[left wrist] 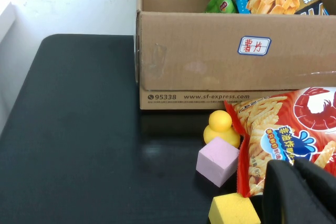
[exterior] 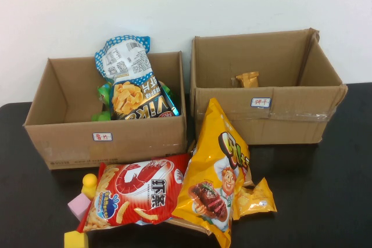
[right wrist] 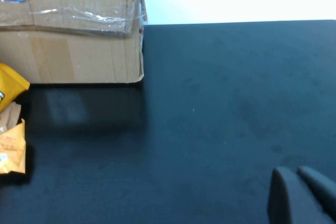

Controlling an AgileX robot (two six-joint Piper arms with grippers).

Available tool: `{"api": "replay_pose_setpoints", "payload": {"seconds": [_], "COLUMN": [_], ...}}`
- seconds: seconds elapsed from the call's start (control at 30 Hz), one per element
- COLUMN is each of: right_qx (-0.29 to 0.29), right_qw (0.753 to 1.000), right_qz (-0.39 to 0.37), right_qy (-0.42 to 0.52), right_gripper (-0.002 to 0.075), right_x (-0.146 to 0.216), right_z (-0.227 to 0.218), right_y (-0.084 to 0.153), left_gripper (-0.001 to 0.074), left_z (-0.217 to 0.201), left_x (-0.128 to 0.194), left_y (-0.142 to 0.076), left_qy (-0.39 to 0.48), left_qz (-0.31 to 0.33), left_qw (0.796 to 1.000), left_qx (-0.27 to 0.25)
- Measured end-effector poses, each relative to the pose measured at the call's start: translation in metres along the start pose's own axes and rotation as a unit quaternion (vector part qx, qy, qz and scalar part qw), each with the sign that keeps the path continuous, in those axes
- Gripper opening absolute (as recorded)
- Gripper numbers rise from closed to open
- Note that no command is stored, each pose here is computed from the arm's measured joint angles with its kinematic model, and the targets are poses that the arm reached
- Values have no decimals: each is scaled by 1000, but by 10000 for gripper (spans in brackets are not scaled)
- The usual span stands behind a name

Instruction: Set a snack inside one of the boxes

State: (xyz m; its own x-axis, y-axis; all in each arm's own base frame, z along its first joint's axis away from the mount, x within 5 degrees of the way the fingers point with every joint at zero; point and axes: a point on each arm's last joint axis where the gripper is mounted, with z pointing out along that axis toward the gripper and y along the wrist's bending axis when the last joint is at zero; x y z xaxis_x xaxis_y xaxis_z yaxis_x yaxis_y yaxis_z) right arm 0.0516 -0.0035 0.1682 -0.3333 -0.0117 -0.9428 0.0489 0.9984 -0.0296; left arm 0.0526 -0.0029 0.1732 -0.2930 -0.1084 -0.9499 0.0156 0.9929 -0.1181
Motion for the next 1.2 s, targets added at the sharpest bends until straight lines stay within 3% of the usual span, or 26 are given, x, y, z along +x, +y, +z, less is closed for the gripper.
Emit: {"api": "replay_pose_setpoints", "payload": {"seconds": [0.93,1.07,1.2], "right_qx": [0,0,0], "right_qw": [1000,999,992], "right_qz": [0,0,0], "right_qy": [-3,-35,-127], "right_gripper": [-1,-1,-1], "right_x": [0,-6,-22], "right_z": [0,0,-3], "right_y": [0,0,0], "left_gripper": [-2,-2,-2], "left_z": [0,0,-2], "left_x": [0,-5,-21], "left_y": [0,0,-2], "left_qy": [-1,-32,-121], "left_qz": [18,23,24], "left_qw": [1000,999,992], "left_qx": [-2,0,9]}}
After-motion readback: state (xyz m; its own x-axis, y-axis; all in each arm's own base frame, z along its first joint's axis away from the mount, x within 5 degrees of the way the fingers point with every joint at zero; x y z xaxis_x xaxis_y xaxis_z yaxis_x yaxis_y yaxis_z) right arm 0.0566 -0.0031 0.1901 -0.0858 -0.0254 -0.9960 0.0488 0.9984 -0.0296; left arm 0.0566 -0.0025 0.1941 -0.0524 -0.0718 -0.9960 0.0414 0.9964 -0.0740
